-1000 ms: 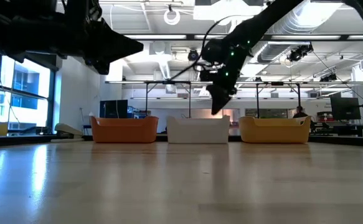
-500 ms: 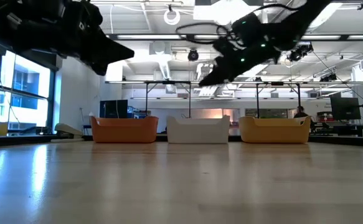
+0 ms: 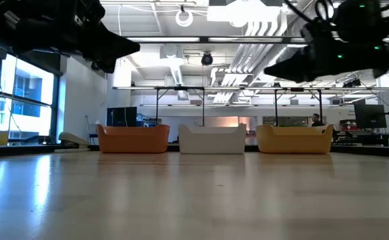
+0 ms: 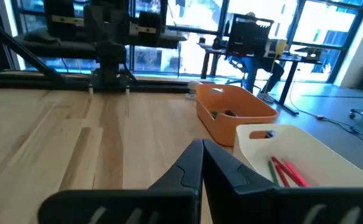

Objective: Sort crayons/erasers/pens/pencils in bins
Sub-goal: Return to Home Position

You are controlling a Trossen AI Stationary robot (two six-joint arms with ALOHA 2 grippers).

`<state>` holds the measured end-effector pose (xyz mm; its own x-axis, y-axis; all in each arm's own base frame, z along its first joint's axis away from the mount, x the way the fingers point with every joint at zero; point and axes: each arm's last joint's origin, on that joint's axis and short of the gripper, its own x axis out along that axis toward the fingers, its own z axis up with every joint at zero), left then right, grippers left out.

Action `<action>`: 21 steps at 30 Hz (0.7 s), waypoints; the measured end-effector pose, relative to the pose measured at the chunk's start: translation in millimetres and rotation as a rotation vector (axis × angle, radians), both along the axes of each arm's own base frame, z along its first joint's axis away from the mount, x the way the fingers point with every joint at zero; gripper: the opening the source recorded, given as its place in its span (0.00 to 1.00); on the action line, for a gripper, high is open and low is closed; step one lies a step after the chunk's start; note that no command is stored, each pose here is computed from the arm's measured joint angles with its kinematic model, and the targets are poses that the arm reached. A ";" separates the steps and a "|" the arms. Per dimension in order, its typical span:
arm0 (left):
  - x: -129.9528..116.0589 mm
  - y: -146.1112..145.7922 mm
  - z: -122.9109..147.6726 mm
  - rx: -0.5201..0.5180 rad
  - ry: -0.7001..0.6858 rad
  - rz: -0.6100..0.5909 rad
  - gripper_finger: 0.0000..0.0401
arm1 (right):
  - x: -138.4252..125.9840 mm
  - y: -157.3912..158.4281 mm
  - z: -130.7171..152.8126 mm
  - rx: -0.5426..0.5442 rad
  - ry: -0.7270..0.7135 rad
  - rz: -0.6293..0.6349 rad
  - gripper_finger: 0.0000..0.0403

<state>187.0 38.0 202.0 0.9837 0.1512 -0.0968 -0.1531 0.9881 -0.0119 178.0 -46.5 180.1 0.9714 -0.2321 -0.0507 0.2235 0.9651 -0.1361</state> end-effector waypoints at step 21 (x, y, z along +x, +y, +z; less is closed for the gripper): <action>-13.5 -0.1 -1.5 -0.034 -0.006 0.036 0.00 | -73.1 17.1 -18.0 0.027 0.008 -0.079 0.00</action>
<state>173.5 38.0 200.5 0.9783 0.1829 -0.0969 -0.1879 0.9811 -0.0459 105.0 -29.4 162.1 0.9497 -0.3061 -0.0656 0.2978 0.9480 -0.1120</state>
